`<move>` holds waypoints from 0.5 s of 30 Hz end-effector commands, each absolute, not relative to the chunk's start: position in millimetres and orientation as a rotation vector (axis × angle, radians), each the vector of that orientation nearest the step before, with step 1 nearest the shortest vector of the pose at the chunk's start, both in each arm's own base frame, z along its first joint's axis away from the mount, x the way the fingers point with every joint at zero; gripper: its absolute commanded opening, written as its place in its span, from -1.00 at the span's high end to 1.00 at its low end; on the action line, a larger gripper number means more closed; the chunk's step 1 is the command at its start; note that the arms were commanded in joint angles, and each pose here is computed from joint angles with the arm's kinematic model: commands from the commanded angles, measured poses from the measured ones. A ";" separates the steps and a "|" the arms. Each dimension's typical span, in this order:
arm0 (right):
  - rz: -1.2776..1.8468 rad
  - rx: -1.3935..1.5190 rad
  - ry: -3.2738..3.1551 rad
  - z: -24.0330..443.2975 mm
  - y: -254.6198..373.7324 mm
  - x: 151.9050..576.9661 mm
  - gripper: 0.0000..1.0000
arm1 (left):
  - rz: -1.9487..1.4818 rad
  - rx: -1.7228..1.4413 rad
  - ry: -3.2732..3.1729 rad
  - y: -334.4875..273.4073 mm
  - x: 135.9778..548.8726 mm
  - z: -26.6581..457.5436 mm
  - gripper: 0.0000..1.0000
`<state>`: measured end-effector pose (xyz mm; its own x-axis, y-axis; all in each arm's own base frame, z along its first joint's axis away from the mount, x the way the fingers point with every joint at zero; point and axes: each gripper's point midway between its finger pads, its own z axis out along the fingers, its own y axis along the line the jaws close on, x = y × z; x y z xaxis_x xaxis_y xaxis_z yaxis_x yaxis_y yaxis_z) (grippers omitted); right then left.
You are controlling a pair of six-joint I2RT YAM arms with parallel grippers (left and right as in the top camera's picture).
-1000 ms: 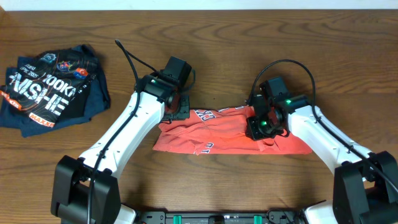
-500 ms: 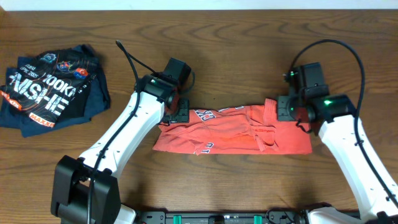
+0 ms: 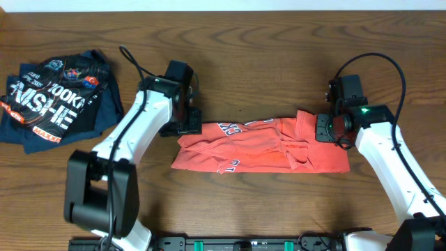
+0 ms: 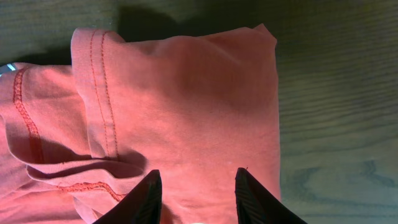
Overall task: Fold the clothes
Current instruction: 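Fold the left end inward with the left gripper toward the right gripper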
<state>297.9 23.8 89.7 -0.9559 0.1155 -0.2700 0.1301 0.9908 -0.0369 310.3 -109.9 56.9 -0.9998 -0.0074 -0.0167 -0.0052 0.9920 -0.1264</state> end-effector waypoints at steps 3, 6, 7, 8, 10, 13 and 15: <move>-0.104 0.213 2.872 86.3 19.1 295.5 0.25 | -0.327 0.186 3.182 -122.6 300.7 38.0 -0.38; -0.104 0.212 2.872 86.4 19.2 295.5 0.24 | -0.335 0.195 3.206 -123.2 297.6 28.2 -0.38; -0.104 0.212 2.872 86.4 19.2 295.6 0.24 | -0.334 0.191 3.209 -122.4 297.0 24.7 -0.38; -0.104 0.212 2.872 86.4 19.2 295.6 0.24 | -0.333 0.187 3.213 -121.6 296.1 20.0 -0.38; -0.104 0.212 2.872 86.4 19.2 295.5 0.24 | -0.333 0.176 3.216 -119.2 293.7 11.3 -0.39; -0.104 0.212 2.872 86.4 19.2 295.5 0.24 | -0.328 0.157 3.241 -114.7 285.5 0.8 -0.40; -0.104 0.212 2.873 86.3 19.1 295.5 0.23 | -0.325 0.153 3.253 -112.6 278.6 -6.3 -0.39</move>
<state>297.5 23.4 89.5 -0.9563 0.1157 -0.2684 0.1310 0.9906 -0.0396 293.5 -117.9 8.1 -0.9922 0.1018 0.0721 0.0858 0.9764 -0.1982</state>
